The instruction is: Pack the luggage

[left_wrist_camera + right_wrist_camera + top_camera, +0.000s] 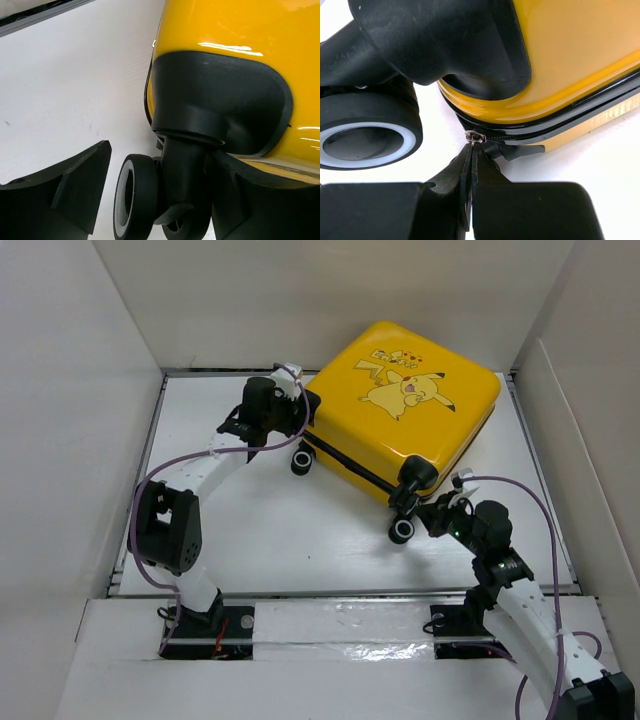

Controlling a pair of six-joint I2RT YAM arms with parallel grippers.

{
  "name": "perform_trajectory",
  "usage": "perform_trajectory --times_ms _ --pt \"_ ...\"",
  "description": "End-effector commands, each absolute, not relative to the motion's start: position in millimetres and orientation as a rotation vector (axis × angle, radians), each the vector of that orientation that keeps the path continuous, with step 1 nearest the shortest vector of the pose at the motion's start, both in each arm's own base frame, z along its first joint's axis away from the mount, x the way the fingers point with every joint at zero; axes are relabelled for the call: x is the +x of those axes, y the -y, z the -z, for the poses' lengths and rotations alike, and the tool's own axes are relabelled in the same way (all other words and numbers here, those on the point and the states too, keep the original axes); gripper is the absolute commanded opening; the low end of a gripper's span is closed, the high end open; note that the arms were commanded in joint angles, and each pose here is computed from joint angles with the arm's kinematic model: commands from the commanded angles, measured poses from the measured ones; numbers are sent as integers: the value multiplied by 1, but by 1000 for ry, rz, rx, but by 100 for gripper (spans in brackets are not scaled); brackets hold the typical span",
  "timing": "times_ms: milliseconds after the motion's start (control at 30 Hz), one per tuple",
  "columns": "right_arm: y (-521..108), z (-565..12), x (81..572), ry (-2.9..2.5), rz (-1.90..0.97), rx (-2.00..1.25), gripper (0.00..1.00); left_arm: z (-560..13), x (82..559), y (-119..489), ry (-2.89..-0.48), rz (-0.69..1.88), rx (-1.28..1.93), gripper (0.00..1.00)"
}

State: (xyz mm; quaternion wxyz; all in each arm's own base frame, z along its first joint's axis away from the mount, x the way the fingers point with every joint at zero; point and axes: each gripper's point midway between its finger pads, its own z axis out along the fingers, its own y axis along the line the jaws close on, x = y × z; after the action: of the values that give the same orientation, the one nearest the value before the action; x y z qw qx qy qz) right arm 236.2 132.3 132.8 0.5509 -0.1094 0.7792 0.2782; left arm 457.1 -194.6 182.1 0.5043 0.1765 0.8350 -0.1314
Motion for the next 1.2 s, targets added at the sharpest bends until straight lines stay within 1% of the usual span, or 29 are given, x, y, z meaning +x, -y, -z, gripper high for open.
perform_trajectory --times_ms 0,33,67,100,133,200,300,400,600,767,867,967,1000,1033,1067,1100,1167 --pt "-141 -209 243 -1558 -688 -316 0 -167 453 205 -2070 341 506 67" --pt "-142 -208 243 -1561 -689 -317 0 -165 453 206 -2079 345 515 69" --pt "-142 -208 243 -1561 -690 -318 0 -167 454 206 -2077 344 513 81" --pt "-142 -209 242 -1558 -691 -322 0 -162 450 203 -2102 333 517 87" --pt "-142 -209 242 -1558 -691 -322 0 -161 449 202 -2104 329 520 91" --pt "-142 -209 242 -1557 -692 -323 0 -159 446 201 -2117 328 522 96" --pt "-144 -209 240 -1554 -699 -333 0 -165 443 200 -2120 330 526 99" --pt "-144 -209 240 -1553 -702 -340 0 -173 439 201 -2112 346 520 99" --pt "-146 -211 237 -1546 -710 -358 0 -199 428 208 -2062 472 535 99" --pt "-147 -211 236 -1545 -715 -366 0 -185 430 207 -2093 439 546 98" --pt "-147 -211 236 -1544 -716 -367 0 -176 432 207 -2115 431 546 93" --pt "-147 -210 236 -1546 -715 -366 0 -175 434 205 -2110 416 539 78" --pt "-147 -210 237 -1548 -715 -365 0 -178 435 205 -2098 414 537 60" --pt "-147 -210 237 -1549 -714 -364 0 -179 436 205 -2097 413 536 46" --pt "-147 -209 237 -1552 -714 -364 0 -178 437 205 -2098 408 529 34" --pt "-147 -210 237 -1549 -714 -364 0 -180 439 203 -2095 394 521 16" --pt "-147 -209 237 -1551 -713 -363 0 -179 443 199 -2106 367 484 0"
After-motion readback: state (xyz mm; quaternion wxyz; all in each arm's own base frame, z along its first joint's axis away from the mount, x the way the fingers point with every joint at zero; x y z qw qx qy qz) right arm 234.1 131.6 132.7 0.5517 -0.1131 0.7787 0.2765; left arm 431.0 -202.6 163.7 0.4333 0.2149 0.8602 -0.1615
